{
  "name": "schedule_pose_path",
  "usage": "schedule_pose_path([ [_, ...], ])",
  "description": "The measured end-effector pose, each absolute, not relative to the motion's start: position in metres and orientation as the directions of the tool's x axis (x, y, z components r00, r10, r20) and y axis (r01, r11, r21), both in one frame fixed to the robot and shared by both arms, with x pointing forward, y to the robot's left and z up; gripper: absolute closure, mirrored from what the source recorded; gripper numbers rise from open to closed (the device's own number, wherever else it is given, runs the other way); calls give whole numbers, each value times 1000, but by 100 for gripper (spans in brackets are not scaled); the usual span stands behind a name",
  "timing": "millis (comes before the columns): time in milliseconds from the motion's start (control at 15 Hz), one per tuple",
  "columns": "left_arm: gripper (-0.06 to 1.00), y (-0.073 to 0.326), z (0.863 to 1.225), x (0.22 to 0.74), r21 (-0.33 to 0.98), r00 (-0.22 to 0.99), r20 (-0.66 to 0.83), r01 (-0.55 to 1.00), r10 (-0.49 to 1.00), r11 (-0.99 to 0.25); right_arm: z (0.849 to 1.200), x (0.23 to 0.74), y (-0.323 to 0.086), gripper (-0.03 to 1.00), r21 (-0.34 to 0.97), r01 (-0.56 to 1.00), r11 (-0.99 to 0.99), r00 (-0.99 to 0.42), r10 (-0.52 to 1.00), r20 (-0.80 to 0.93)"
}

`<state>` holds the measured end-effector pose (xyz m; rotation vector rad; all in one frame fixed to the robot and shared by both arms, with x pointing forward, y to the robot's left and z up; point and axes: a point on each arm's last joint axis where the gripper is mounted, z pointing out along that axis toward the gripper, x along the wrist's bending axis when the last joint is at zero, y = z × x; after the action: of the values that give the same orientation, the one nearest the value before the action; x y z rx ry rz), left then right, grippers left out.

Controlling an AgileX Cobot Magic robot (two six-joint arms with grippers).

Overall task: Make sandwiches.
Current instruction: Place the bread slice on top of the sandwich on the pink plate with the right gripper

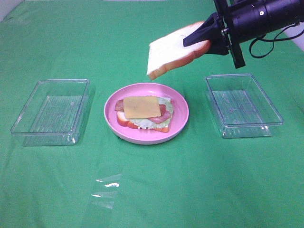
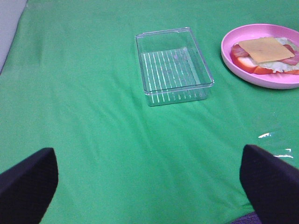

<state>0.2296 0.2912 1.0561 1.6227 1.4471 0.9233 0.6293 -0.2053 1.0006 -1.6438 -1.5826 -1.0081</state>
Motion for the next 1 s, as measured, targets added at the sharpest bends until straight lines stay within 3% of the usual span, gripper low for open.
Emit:
schedule_pose_path([
  [400, -3, 291, 1056, 230, 893, 96, 29, 445, 995, -69, 974, 628, -129, 74, 126, 990, -65, -70, 546, 835],
  [1000, -3, 291, 1056, 230, 893, 96, 29, 445, 995, -69, 913, 637, -118, 74, -15, 994, -112, 74, 539, 839],
])
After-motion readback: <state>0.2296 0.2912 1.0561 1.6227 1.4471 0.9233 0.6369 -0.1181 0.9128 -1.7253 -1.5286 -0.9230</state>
